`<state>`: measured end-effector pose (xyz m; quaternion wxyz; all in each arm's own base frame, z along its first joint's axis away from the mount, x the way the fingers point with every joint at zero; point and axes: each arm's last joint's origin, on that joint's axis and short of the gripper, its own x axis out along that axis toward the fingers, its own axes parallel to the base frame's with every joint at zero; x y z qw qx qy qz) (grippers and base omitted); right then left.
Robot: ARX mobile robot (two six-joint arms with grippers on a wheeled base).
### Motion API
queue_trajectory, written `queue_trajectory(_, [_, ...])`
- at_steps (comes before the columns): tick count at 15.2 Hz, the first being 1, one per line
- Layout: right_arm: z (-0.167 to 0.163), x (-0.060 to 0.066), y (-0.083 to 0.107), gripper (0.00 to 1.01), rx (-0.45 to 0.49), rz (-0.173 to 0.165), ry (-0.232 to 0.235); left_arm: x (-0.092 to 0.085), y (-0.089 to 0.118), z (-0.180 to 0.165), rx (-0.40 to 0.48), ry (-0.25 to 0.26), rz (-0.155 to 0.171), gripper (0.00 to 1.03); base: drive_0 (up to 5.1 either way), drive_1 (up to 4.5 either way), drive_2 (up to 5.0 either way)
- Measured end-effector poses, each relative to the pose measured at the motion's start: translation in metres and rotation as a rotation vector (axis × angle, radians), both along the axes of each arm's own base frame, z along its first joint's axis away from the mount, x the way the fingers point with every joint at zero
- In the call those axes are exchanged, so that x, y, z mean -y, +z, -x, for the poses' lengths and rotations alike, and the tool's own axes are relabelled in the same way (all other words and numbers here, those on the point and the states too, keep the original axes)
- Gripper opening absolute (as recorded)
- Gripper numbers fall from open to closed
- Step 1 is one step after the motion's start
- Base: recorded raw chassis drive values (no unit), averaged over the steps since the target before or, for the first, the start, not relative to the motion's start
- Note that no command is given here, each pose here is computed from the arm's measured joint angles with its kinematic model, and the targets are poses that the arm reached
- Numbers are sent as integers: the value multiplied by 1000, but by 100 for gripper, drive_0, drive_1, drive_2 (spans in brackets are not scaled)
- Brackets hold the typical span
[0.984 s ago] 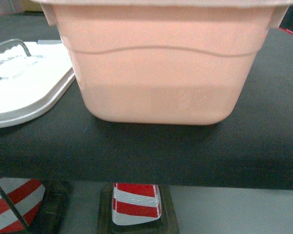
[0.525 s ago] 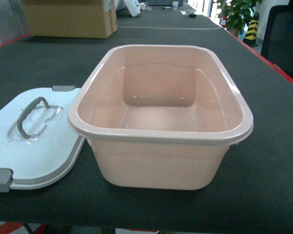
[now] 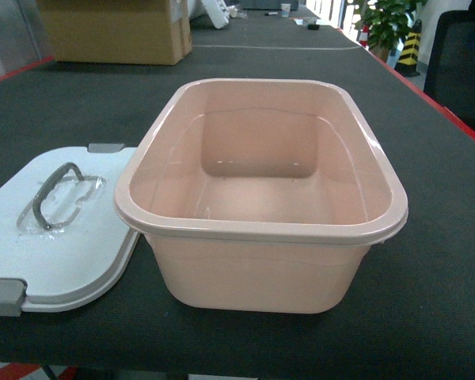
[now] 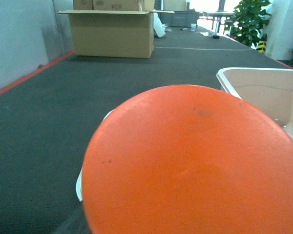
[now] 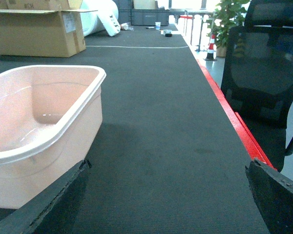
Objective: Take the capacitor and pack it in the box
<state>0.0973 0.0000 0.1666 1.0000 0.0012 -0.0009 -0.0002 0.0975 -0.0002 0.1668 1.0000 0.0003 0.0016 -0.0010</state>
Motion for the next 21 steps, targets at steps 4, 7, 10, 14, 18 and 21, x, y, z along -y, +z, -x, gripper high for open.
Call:
queue_trajectory(4, [0,0,0,98,0,0,0,0,0,0,0,0,0,44,0,0,0])
queue_trajectory(7, [0,0,0,98,0,0,0,1,4,-13,-42,25,-14,44,0,0,0])
queue_trajectory(10, [0,0,0,98,0,0,0,9,48,-59,88,-12,-11,44,0,0,0])
queue_trajectory(14, [0,0,0,98,0,0,0,71,74,-180,111,-128,-9,44,0,0,0])
queue_trajectory(18, [0,0,0,98,0,0,0,174,55,-247,-14,-280,-9,44,0,0,0])
queue_trajectory(21, [0,0,0,98,0,0,0,207,43,-265,-52,-310,-2,64,0,0,0])
